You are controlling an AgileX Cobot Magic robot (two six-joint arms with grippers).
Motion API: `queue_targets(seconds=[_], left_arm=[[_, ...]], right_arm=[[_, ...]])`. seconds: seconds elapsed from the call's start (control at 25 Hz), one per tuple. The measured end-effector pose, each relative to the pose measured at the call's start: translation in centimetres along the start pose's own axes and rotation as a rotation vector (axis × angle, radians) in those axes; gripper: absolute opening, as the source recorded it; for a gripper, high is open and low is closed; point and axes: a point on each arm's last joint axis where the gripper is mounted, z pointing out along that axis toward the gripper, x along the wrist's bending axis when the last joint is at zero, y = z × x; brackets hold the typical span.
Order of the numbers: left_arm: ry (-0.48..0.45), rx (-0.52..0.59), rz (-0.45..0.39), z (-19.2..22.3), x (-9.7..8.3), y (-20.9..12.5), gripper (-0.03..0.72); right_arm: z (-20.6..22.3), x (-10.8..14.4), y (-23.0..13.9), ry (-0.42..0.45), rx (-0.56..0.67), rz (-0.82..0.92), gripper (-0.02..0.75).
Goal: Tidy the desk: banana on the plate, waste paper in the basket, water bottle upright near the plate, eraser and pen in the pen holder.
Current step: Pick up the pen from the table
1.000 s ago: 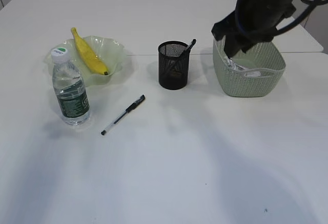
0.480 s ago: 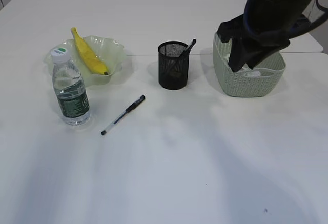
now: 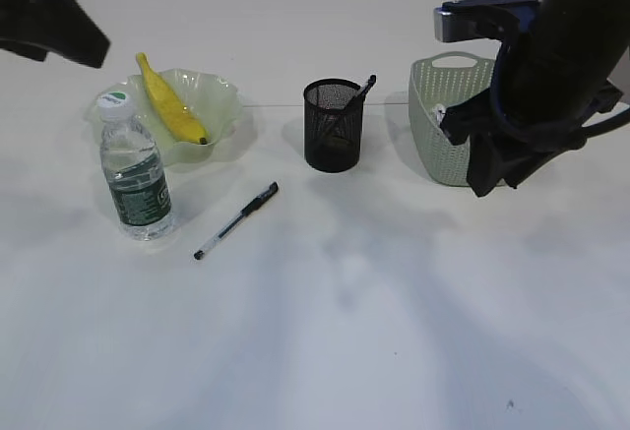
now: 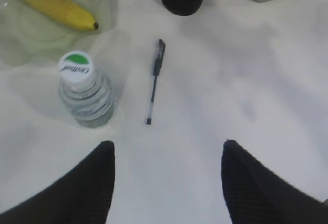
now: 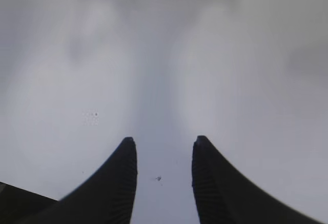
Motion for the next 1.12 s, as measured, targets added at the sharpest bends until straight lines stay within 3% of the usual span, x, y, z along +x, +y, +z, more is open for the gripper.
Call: queue_targets(seconds=[0.32,1.12], left_arm=[[-0.026,0.153,0.147,6.4,-2.7,3.9,0.458],[0.013,0.361,0.158,19.1,-0.5,4.6,0.437]], right_arm=[[0.0,-0.1,0.0,-0.016,0.0,-0.004,0.274],[0.0,-0.2,0.0,-0.023,0.0,-0.004,0.274]])
